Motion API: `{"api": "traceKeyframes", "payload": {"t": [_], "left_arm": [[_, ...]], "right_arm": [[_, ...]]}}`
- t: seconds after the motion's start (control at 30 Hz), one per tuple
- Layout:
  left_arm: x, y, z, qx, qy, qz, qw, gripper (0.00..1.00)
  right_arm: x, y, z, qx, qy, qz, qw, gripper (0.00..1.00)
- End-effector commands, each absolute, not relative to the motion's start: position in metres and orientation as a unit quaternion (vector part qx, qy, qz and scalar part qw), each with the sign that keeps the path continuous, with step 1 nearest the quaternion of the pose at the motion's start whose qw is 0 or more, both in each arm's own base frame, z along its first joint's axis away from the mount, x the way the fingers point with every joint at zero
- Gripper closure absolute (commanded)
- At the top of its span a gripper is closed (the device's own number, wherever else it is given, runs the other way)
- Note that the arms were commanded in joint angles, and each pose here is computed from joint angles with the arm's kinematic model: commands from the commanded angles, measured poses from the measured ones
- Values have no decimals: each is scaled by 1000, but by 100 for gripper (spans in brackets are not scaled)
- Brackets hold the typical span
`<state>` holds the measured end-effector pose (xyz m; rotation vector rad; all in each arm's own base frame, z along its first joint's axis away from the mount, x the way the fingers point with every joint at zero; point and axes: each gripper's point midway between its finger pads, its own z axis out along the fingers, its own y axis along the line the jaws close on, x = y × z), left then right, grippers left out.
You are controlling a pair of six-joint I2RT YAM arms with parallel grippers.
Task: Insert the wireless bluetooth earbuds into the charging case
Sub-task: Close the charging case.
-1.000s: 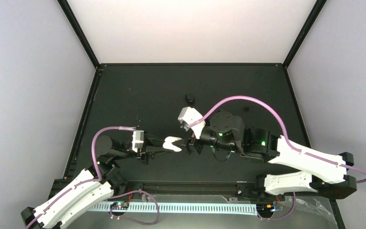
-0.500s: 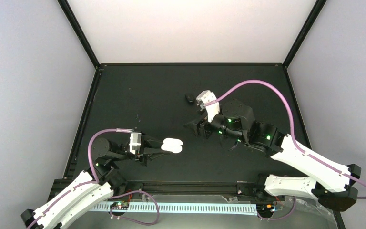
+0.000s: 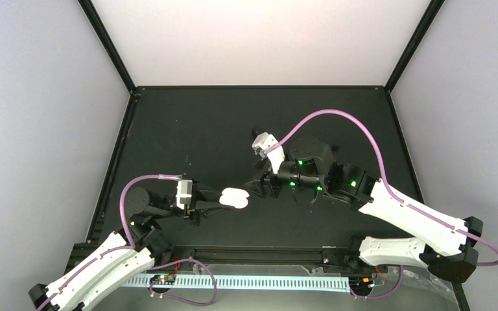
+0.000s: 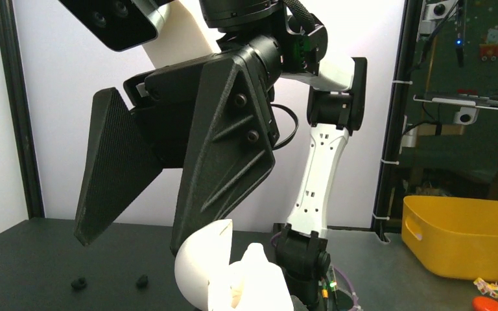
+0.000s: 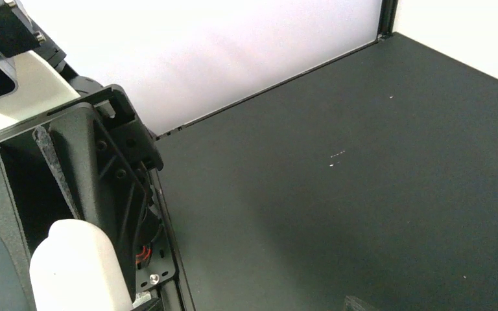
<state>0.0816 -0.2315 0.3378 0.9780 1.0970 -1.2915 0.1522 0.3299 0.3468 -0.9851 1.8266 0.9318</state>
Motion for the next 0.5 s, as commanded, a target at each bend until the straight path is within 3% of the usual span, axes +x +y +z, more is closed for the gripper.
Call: {"api": "traceKeyframes", "payload": {"t": [0.0, 0.47], "left_arm": [[75, -229, 348, 421, 442, -552, 568, 98], [76, -230, 347, 421, 444, -551, 568, 98]], "right_arm": [[145, 335, 349, -413, 716, 386, 409, 29], [144, 334, 349, -416, 716, 386, 407, 29]]}}
